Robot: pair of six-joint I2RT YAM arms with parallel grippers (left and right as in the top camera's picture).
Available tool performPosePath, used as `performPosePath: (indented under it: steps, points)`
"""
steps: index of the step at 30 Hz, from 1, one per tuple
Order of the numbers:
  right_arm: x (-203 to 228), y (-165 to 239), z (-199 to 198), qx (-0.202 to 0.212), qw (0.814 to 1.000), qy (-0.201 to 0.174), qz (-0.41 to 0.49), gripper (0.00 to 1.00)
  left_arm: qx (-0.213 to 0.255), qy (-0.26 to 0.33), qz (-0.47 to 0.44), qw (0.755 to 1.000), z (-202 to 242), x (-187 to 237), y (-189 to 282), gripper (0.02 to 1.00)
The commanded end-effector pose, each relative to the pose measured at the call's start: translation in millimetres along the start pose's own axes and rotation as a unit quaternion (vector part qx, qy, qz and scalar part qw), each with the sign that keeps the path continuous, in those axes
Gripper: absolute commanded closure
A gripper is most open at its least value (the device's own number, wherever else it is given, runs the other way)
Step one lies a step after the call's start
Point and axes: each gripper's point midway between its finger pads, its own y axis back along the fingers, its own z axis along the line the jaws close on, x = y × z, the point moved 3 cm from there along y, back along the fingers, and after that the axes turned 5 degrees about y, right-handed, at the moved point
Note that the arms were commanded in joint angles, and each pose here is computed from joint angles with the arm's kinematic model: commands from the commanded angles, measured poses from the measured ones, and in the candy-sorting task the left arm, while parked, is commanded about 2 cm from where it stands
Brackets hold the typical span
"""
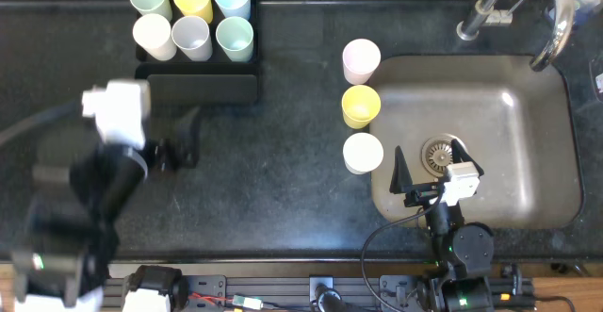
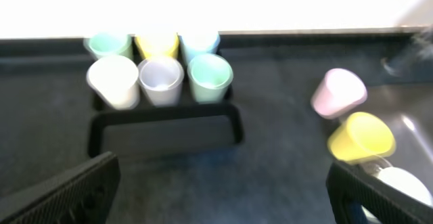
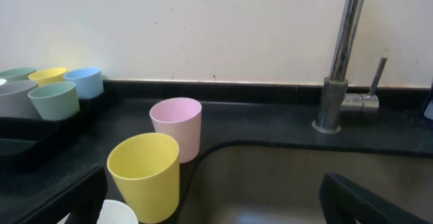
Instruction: Store Cups
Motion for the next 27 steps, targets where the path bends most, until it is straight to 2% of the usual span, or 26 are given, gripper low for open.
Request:
performPosePath:
  steps: [1,6,8,12,16,24,27]
  points:
    - [3.6,-0.4,0.6,0.0,1.0,0.002,0.0,0.003,0.054,-0.022,0.052,0.997,-42.4,-46.9,-16.8,0.018]
    - [3.6,-0.4,0.6,0.0,1.0,0.002,0.0,0.005,-0.006,0.082,0.164,0.983,-65.6,-63.3,-57.2,0.018]
    - [3.6,-0.4,0.6,0.0,1.0,0.002,0.0,0.003,-0.019,0.096,0.207,0.973,-74.3,-60.9,-70.5,0.018]
    - [3.6,-0.4,0.6,0.0,1.0,0.002,0.0,0.003,-0.037,0.068,0.262,0.962,-98.8,-56.9,-95.8,0.018]
    - [3.6,-0.4,0.6,0.0,1.0,0.002,0.0,0.005,-0.044,0.034,0.279,0.959,-132.7,-53.0,-123.4,0.018]
    - [3.6,-0.4,0.6,0.0,1.0,0.002,0.0,0.003,-0.049,0.056,0.325,0.943,-190.0,-6.0,-184.7,0.018]
    - [3.6,-0.4,0.6,0.0,1.0,0.002,0.0,0.003,-0.076,0.074,0.353,0.929,-197.5,26.1,-214.6,0.018]
